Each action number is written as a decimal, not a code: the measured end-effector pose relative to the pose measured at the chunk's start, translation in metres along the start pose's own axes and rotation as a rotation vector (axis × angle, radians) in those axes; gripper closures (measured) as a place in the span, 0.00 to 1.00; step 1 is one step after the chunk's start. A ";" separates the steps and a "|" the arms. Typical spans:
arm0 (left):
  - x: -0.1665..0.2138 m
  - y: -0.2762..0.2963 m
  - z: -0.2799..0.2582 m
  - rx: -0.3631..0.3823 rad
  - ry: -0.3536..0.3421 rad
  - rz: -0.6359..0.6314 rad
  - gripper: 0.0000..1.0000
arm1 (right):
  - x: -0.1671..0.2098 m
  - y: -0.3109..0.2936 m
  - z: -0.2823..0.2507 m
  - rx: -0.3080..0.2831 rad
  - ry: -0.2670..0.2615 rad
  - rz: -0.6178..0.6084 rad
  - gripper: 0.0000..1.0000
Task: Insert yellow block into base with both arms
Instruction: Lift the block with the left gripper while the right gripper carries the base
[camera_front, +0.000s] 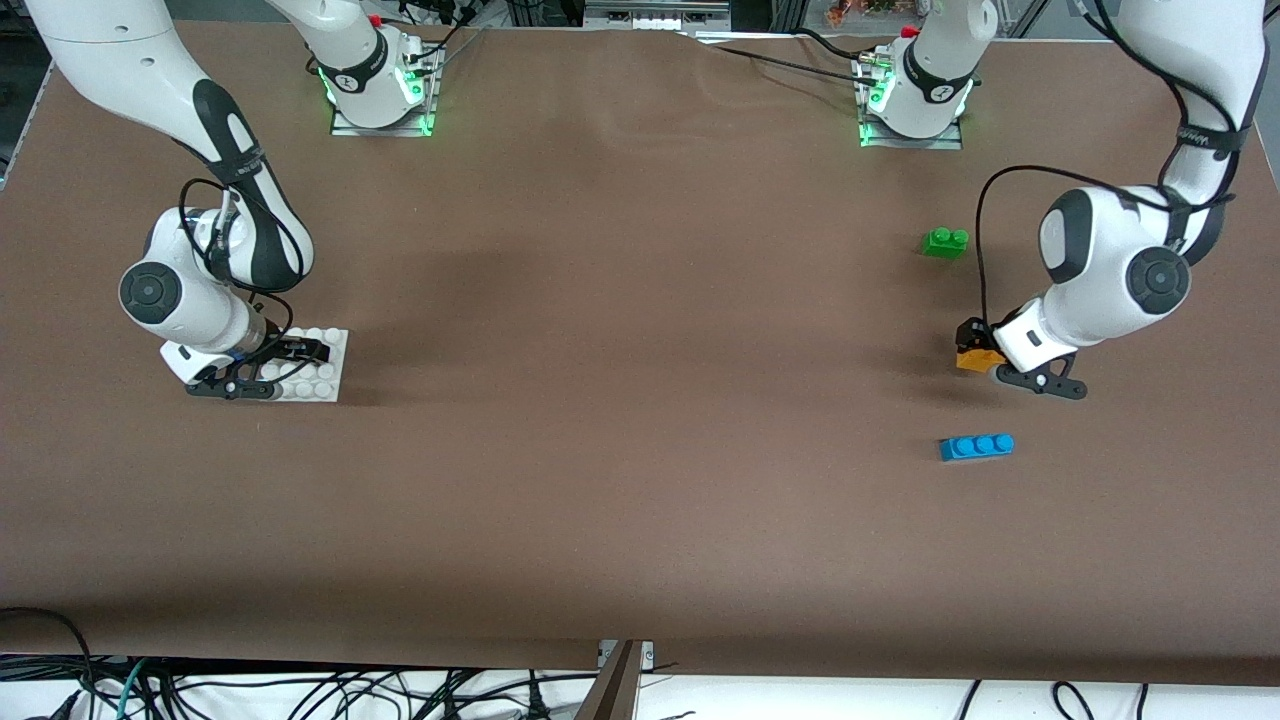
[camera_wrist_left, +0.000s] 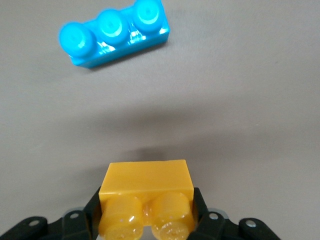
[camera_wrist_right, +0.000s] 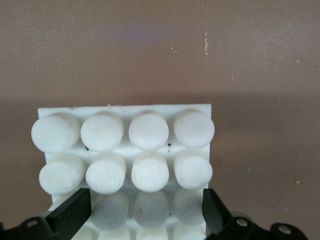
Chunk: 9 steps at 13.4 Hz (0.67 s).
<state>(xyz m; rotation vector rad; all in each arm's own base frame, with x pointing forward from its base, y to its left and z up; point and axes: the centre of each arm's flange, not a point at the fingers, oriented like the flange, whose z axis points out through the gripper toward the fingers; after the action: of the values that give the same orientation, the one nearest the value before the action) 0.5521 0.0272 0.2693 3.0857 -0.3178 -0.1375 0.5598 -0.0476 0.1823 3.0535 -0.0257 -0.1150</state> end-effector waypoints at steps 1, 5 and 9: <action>0.000 0.000 -0.012 0.005 0.013 0.001 0.30 | 0.000 0.000 0.000 0.000 0.000 -0.001 0.00; 0.006 0.000 -0.052 0.012 0.025 0.002 0.30 | -0.001 0.000 0.003 0.000 0.011 -0.002 0.00; 0.017 -0.001 -0.099 0.012 0.029 -0.006 0.30 | -0.002 -0.002 0.004 -0.001 0.017 -0.008 0.00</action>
<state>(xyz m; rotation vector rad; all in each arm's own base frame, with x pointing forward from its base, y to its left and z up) 0.5782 0.0273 0.3659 3.0975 -0.3094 -0.0913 0.5580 -0.0462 0.1785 3.0531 -0.0130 -0.0901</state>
